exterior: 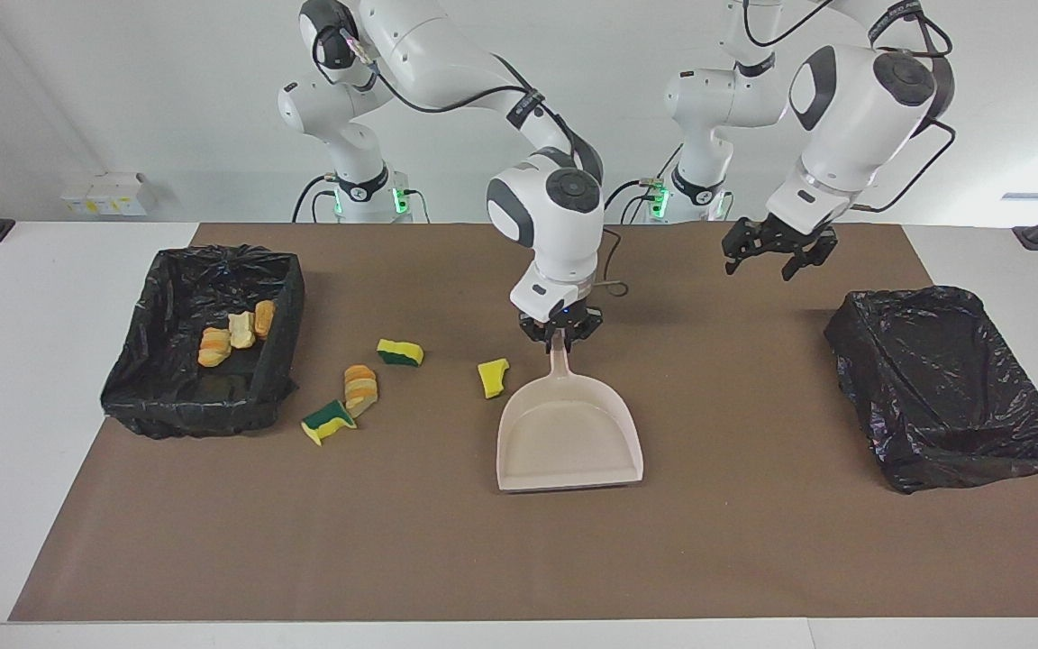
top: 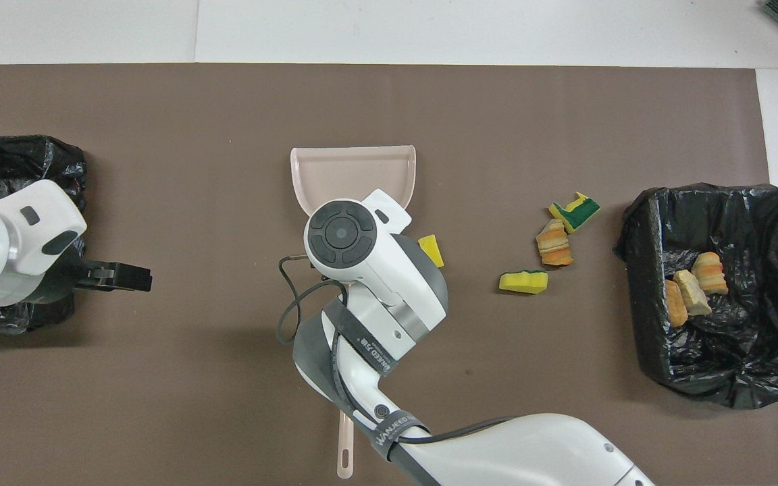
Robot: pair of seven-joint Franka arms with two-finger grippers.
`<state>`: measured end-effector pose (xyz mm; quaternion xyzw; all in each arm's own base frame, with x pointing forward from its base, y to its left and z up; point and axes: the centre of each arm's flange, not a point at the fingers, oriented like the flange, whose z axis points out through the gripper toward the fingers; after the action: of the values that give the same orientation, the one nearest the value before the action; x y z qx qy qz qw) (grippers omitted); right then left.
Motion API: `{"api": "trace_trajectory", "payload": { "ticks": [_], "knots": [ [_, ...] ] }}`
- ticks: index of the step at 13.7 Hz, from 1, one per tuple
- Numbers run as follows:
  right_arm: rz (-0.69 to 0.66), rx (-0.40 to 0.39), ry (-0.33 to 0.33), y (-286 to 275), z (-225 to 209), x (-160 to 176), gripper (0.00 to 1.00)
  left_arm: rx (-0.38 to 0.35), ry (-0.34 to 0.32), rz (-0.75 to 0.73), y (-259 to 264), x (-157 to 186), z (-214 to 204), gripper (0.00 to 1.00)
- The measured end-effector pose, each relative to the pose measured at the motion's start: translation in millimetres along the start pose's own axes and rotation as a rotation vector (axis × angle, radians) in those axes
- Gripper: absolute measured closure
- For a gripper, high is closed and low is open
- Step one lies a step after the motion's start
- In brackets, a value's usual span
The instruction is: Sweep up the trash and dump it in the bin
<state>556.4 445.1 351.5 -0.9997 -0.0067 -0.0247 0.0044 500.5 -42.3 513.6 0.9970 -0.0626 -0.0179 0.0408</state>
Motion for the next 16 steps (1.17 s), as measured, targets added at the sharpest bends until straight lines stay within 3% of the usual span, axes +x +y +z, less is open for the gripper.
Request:
{"api": "trace_trajectory", "payload": {
  "ticks": [2, 6, 7, 11, 16],
  "knots": [
    [0.001, -0.001, 0.028, 2.2, -9.7, 9.5, 0.55, 0.023, 0.014, 0.005, -20.6, 0.8, -12.8, 0.00],
    [-0.007, 0.004, 0.037, -1.7, -46.1, -3.6, 0.05, 0.029, 0.038, 0.009, -28.0, 0.9, -76.7, 0.00],
    [-0.015, 0.004, 0.036, -5.5, -54.0, -15.8, 0.00, 0.030, 0.038, 0.014, -24.9, -1.5, -95.2, 0.00],
    [0.016, -0.016, 0.008, -21.2, -69.8, -94.0, 0.00, 0.035, 0.052, 0.033, -13.3, -7.8, -137.3, 0.00],
    [0.075, -0.029, -0.006, -30.3, -49.2, -209.0, 0.00, 0.039, 0.045, 0.023, -20.4, 3.3, -133.7, 0.00]
  ]
}}
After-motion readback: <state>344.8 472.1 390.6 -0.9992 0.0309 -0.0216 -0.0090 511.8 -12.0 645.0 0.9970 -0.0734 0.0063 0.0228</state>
